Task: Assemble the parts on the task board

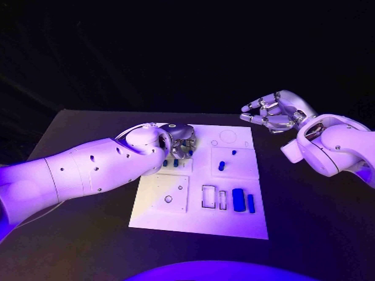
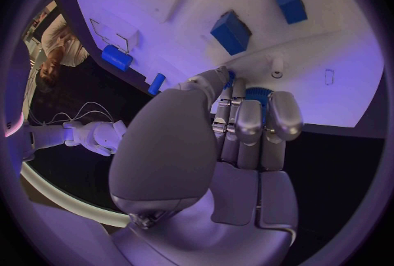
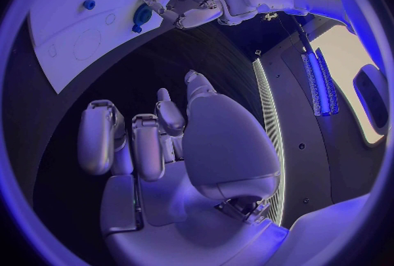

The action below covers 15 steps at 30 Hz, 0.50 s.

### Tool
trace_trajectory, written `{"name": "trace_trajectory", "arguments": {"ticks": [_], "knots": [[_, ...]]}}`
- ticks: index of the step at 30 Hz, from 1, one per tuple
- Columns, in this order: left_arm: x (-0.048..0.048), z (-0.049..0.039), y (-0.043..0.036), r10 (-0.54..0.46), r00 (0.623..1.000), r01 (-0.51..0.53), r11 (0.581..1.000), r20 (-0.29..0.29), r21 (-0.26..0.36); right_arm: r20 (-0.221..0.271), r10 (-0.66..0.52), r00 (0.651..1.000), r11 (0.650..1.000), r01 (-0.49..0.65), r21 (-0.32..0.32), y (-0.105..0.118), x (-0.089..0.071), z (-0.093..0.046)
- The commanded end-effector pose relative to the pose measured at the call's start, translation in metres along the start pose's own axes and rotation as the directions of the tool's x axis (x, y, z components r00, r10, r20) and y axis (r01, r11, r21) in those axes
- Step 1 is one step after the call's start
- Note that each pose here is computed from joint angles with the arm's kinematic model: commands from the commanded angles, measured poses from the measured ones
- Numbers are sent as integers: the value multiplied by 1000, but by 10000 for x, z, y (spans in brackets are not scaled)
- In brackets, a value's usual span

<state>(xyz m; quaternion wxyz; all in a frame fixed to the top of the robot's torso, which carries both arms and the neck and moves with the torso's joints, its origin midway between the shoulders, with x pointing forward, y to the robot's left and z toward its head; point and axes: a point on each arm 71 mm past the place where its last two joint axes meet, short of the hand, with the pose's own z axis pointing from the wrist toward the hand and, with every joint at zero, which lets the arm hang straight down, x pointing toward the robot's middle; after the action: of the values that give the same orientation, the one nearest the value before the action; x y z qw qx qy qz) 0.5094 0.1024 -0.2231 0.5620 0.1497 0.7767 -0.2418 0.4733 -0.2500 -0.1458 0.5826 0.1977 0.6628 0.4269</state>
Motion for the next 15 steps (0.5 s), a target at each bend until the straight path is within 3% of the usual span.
{"name": "trace_trajectory", "arguments": {"ticks": [1,15], "knots": [[38,6,-29,-10,999,11,1000,-31,16,-9,-5,1000,1000,5,-15,15,14,-2],[36,4,-25,-19,1000,20,1000,-24,8,-9,-5,1000,1000,5,-14,16,14,-3]]}}
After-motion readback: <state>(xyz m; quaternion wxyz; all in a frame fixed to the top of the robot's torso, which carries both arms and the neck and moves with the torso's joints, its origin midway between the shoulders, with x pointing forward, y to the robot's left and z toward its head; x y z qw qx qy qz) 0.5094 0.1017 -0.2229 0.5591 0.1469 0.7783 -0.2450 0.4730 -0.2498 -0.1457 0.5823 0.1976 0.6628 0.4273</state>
